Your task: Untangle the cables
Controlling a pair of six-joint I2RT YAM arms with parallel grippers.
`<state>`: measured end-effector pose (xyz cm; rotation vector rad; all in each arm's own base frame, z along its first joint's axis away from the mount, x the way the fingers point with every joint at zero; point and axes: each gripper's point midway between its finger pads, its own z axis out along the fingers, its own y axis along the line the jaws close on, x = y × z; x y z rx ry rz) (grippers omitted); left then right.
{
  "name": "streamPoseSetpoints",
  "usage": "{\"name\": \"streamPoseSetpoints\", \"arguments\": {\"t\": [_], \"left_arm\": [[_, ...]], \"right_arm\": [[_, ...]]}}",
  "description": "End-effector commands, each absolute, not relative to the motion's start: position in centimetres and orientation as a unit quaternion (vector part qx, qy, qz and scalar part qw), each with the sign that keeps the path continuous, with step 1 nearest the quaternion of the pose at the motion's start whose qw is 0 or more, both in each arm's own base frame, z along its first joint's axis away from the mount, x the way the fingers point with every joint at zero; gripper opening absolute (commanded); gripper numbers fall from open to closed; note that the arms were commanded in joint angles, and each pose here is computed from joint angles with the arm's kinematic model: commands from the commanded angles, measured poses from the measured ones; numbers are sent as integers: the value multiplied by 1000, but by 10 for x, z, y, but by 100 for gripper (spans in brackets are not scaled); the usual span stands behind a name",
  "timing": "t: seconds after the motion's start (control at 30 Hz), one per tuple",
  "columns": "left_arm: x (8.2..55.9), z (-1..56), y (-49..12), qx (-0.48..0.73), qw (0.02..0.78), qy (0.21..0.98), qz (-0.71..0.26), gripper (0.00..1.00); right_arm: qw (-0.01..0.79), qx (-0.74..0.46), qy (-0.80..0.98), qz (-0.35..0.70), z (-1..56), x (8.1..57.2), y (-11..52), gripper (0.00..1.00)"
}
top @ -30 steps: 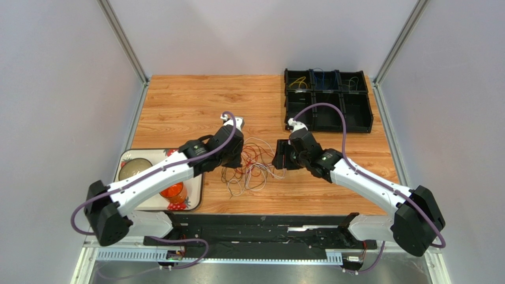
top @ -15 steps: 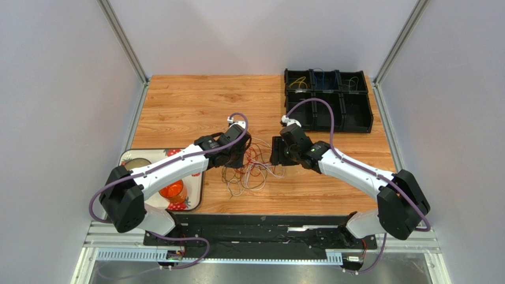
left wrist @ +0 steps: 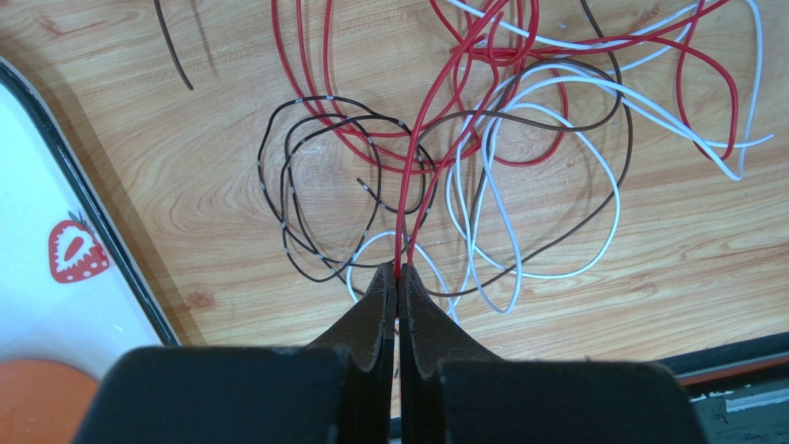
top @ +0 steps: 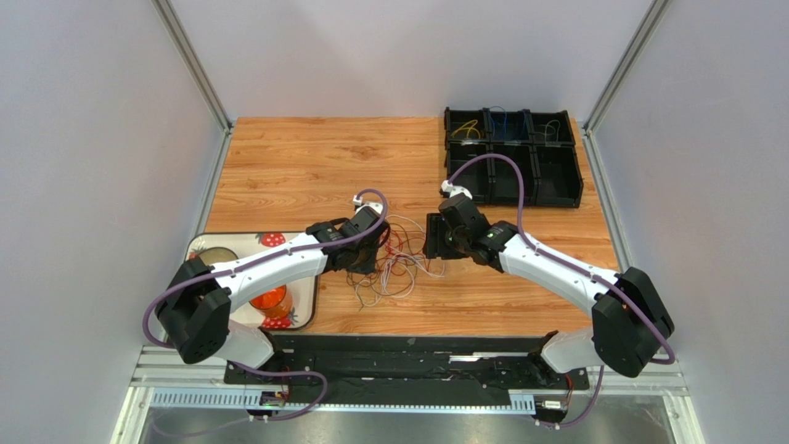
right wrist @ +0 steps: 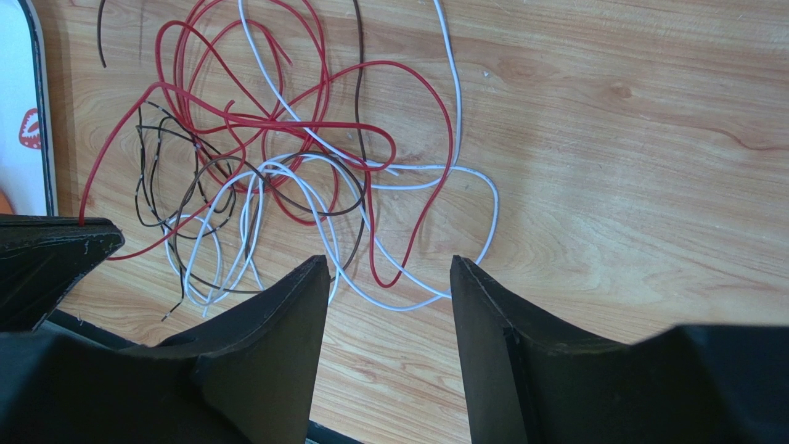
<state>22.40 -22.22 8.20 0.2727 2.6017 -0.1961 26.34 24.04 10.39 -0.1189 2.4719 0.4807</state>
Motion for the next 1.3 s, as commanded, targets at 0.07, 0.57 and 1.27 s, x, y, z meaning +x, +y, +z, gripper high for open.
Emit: {"name": "streamPoseSetpoints", "arguments": {"t": [0.07, 0.57, 1.27], "left_arm": [[226, 76, -227, 97, 259, 958, -79, 0], [226, 76, -229, 96, 255, 959, -81, 0], [225, 74, -226, 95, 254, 960, -77, 0]], "right_arm": [[317, -43, 928, 189, 112, 265, 243, 55], [292, -58, 931, 213, 98, 270, 267, 55], [280, -69, 934, 210, 87, 275, 284, 54]]}}
